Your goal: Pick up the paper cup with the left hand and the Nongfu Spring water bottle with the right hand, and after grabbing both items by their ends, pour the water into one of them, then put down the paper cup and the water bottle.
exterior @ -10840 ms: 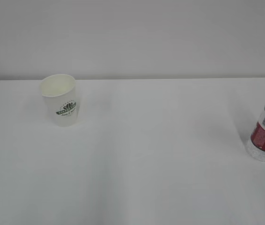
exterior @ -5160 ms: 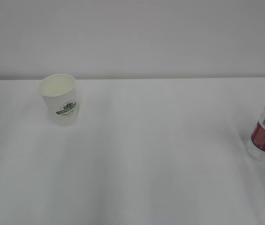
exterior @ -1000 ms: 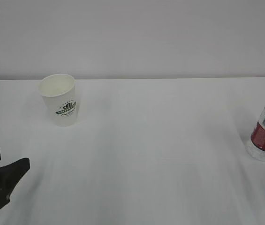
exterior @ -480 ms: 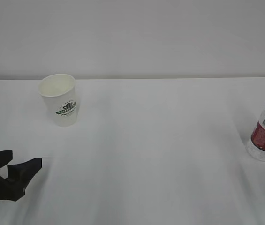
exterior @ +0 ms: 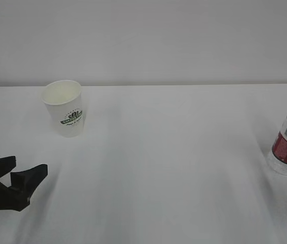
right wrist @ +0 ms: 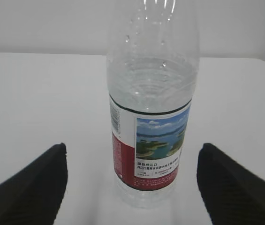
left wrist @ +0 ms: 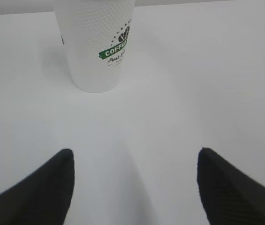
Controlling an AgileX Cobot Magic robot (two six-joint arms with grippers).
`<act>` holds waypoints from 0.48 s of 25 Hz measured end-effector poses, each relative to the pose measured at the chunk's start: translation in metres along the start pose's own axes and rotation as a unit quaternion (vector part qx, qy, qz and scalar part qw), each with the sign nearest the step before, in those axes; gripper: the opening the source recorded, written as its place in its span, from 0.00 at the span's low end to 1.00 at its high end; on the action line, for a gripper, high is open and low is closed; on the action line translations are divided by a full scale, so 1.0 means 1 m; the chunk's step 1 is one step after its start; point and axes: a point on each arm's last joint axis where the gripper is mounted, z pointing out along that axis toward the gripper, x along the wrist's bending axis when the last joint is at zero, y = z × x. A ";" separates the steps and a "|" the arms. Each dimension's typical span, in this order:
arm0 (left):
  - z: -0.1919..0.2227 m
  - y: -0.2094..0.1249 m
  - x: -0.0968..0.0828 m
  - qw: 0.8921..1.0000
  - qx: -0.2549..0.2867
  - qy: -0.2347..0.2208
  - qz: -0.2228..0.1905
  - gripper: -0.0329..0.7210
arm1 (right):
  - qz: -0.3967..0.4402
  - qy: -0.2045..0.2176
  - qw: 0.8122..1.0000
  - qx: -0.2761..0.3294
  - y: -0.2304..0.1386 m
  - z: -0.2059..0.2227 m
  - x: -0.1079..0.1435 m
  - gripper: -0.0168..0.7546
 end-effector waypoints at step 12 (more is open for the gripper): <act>0.000 0.000 0.000 1.000 0.000 0.000 0.000 0.83 | -0.007 -0.001 0.999 0.049 -0.019 0.009 0.000 0.86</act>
